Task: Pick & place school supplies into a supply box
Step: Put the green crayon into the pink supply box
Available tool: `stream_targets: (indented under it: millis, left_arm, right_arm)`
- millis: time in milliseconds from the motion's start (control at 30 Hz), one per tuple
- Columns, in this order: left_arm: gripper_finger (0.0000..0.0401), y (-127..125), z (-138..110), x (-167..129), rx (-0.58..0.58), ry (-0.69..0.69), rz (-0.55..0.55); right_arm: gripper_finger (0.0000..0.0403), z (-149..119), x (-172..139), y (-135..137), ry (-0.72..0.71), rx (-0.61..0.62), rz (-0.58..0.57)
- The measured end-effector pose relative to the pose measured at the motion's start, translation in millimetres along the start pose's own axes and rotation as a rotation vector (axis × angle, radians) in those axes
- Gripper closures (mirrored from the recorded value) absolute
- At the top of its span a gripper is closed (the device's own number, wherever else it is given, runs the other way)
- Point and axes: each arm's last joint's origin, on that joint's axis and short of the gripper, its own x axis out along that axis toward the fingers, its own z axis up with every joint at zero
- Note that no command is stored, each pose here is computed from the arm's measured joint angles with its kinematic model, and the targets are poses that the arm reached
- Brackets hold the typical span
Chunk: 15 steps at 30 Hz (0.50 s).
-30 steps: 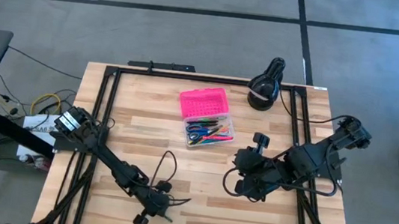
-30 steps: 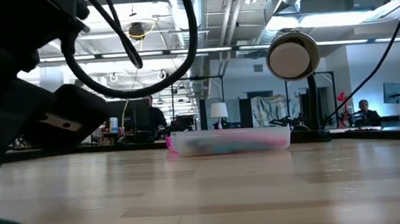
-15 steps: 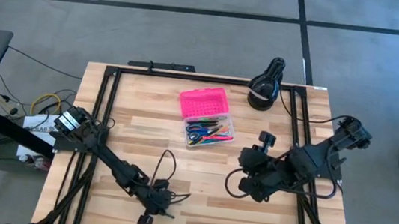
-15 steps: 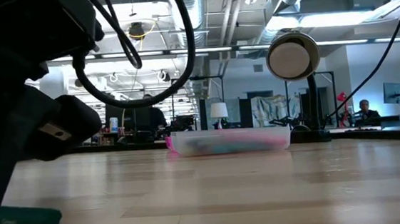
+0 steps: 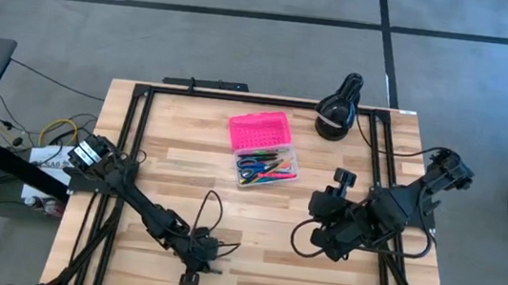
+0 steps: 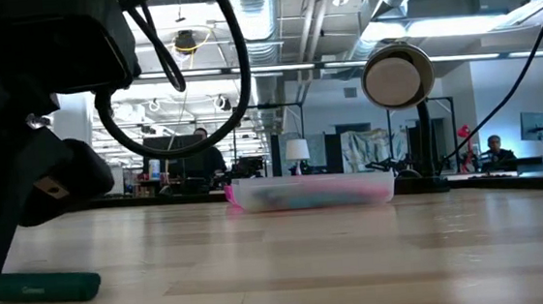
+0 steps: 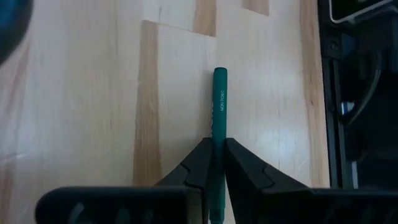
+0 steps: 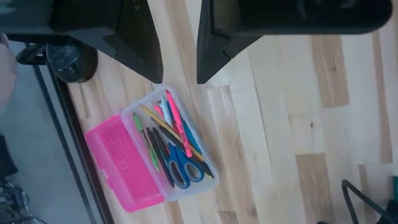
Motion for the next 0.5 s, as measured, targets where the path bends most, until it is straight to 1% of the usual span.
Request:
stream_targets:
  millis: [167, 267, 367, 500]
  left_arm:
    - [0.0372, 0.5, 0.6, -0.1, -0.052, -0.016, 0.016]
    - [0.0372, 0.3, 2.0, -2.8, -0.044, 0.000, 0.036]
    - [0.0372, -4.8, 5.8, -6.4, 0.057, 0.005, 0.077]
    - [0.0382, -10.4, 13.4, -13.6, 0.173, 0.050, 0.203]
  right_arm:
    - [0.0310, -0.2, -0.2, 0.1, 0.000, 0.001, 0.000]
    - [0.0310, -0.1, -0.1, 0.1, 0.000, 0.001, 0.000]
    - [0.0310, -0.1, -0.1, 0.1, 0.000, 0.002, 0.000]
    - [0.0310, 0.3, -0.1, 0.4, -0.004, 0.005, 0.003]
